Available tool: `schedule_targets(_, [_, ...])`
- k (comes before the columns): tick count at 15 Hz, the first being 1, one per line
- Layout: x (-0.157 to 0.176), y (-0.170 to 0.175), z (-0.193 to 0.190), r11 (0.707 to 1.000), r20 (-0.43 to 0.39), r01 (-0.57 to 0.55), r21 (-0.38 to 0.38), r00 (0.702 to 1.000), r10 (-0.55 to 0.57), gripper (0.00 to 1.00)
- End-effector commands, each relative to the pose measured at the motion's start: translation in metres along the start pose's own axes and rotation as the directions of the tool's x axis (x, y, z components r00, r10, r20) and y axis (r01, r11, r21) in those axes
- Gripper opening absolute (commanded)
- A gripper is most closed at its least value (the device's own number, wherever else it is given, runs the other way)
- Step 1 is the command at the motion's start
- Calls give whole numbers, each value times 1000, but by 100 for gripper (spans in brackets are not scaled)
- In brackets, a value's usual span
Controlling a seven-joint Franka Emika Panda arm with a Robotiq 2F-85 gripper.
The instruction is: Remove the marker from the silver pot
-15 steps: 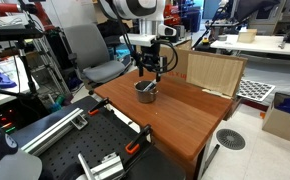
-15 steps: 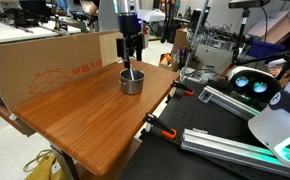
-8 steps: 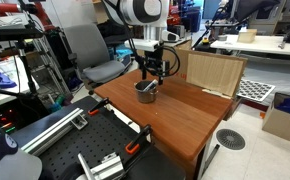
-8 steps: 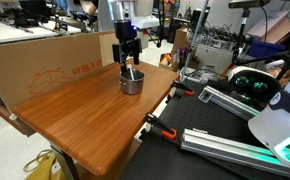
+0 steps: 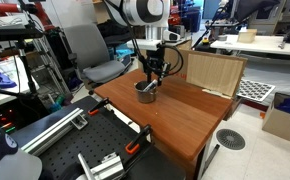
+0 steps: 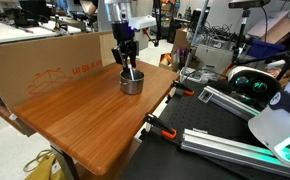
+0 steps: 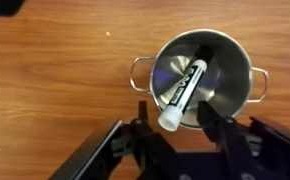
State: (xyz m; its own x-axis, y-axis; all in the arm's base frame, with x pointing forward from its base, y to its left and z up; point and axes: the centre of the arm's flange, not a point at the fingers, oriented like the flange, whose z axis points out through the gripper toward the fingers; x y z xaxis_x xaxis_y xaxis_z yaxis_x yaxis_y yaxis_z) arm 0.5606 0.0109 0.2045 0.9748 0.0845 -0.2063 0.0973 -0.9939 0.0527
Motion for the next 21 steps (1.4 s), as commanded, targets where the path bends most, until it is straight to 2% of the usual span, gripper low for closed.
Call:
schedule_targets(1, [7, -3, 1, 999, 27, 7, -47, 1000, -6, 27])
schedule_targets(4, [9, -4, -1, 998, 31, 19, -63, 999, -17, 9])
schedule_targets(6, [10, -5, -2, 997, 36, 22, -67, 999, -20, 7])
schedule_targets(15, [8, -5, -32, 999, -7, 41, -34, 999, -41, 5])
schedule_targets(19, [0, -8, -56, 995, -2, 101, -10, 995, -101, 6])
schedule_targets(21, [-7, -10, -74, 993, -49, 119, -1, 992, -119, 6])
